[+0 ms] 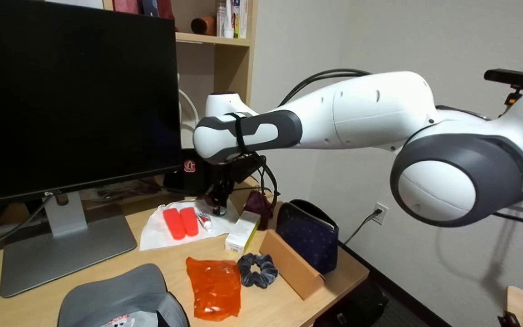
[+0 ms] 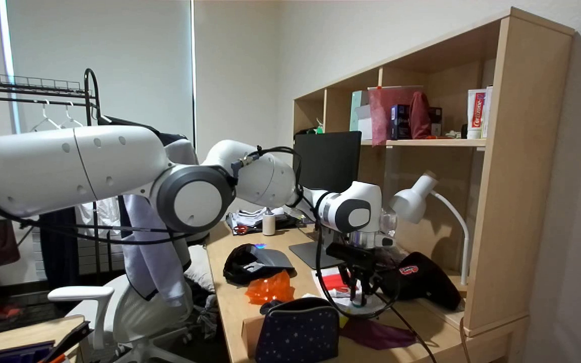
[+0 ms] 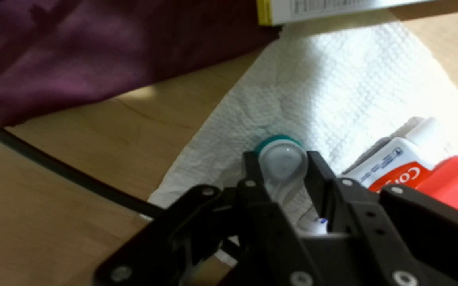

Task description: Put the white object in the blue purse

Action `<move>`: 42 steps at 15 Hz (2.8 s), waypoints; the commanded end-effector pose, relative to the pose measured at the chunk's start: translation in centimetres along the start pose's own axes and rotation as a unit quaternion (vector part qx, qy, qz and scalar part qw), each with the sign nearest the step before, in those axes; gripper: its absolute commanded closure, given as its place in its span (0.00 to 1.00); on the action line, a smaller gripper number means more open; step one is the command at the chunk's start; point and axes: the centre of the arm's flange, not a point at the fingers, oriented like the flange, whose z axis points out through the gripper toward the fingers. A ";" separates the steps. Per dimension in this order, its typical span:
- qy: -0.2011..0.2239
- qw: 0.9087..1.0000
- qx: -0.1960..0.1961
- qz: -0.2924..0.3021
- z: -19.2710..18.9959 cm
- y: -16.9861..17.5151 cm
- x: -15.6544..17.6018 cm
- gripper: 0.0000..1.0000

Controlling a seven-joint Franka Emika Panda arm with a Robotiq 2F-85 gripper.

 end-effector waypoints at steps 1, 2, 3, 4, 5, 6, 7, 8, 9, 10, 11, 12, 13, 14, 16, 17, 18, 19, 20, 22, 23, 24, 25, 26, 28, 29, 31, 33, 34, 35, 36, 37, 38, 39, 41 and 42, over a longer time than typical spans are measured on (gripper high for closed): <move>0.006 1.000 -0.001 -0.004 -0.5 0.0 0.5 0.85; 0.007 1.000 -0.002 -0.004 -0.5 0.0 0.5 0.85; 0.007 1.000 -0.003 -0.004 -0.7 0.0 0.4 0.85; 0.006 1.000 -0.006 -0.003 -0.9 0.0 0.3 0.85; 0.004 1.000 -0.007 -0.001 -1.4 0.0 -0.1 0.85; 0.002 1.000 -0.009 -0.001 -2.0 0.1 -0.5 0.85; 0.004 1.000 -0.009 0.002 -3.0 0.3 -1.2 0.85; 0.005 1.000 -0.005 -0.002 -3.8 0.5 -1.7 0.85; 0.002 1.000 0.002 -0.005 -4.6 0.8 -2.1 0.86; 0.002 1.000 0.006 -0.004 -5.3 1.1 -2.3 0.86; 0.001 1.000 0.009 -0.003 -5.9 1.4 -2.7 0.85; -0.001 1.000 0.010 -0.002 -6.3 1.6 -3.0 0.86; -0.006 1.000 0.010 0.001 -6.9 1.9 -3.7 0.86; -0.008 1.000 0.011 0.005 -7.2 2.2 -4.2 0.85; -0.011 1.000 0.019 0.005 -7.9 2.9 -5.9 0.85; -0.007 1.000 0.021 0.008 -8.2 3.4 -6.7 0.85; 0.005 1.000 0.024 0.009 -8.5 3.7 -7.9 0.85; 0.014 1.000 0.027 0.002 -8.6 3.9 -8.2 0.85; 0.023 0.999 0.023 -0.004 -8.8 4.2 -8.4 0.85; 0.039 0.999 0.012 -0.017 -8.8 4.5 -8.6 0.85; 0.049 0.999 0.011 -0.019 -8.9 4.7 -8.6 0.85; 0.035 0.999 0.001 -0.003 -7.9 6.7 -1.5 0.67; 0.040 0.999 0.000 -0.006 -7.8 6.7 -1.6 0.67; 0.040 0.999 0.000 -0.007 -7.8 6.7 -1.8 0.67; 0.037 0.999 0.002 -0.007 -7.9 6.6 -2.0 0.67; 0.037 0.999 0.002 -0.007 -7.9 6.6 -2.0 0.67; 0.036 0.999 0.002 -0.007 -8.0 6.6 -2.1 0.85; 0.030 0.999 -0.008 -0.008 -8.4 5.7 -2.6 0.86; 0.031 0.999 -0.015 -0.009 -8.7 5.4 -3.8 0.86; 0.032 0.999 -0.017 -0.008 -9.0 5.2 -4.7 0.86; 0.033 0.999 -0.015 -0.008 -9.3 5.2 -5.9 0.86; 0.036 0.999 -0.026 -0.002 -9.6 5.3 -7.3 0.86; 0.047 0.998 -0.029 0.002 -10.0 5.6 -8.3 0.86; 0.056 0.998 -0.030 0.004 -10.3 5.8 -8.9 0.86; 0.056 0.998 -0.042 0.007 -10.7 6.3 -10.4 0.86; 0.054 0.998 -0.044 0.008 -10.7 6.5 -10.9 0.86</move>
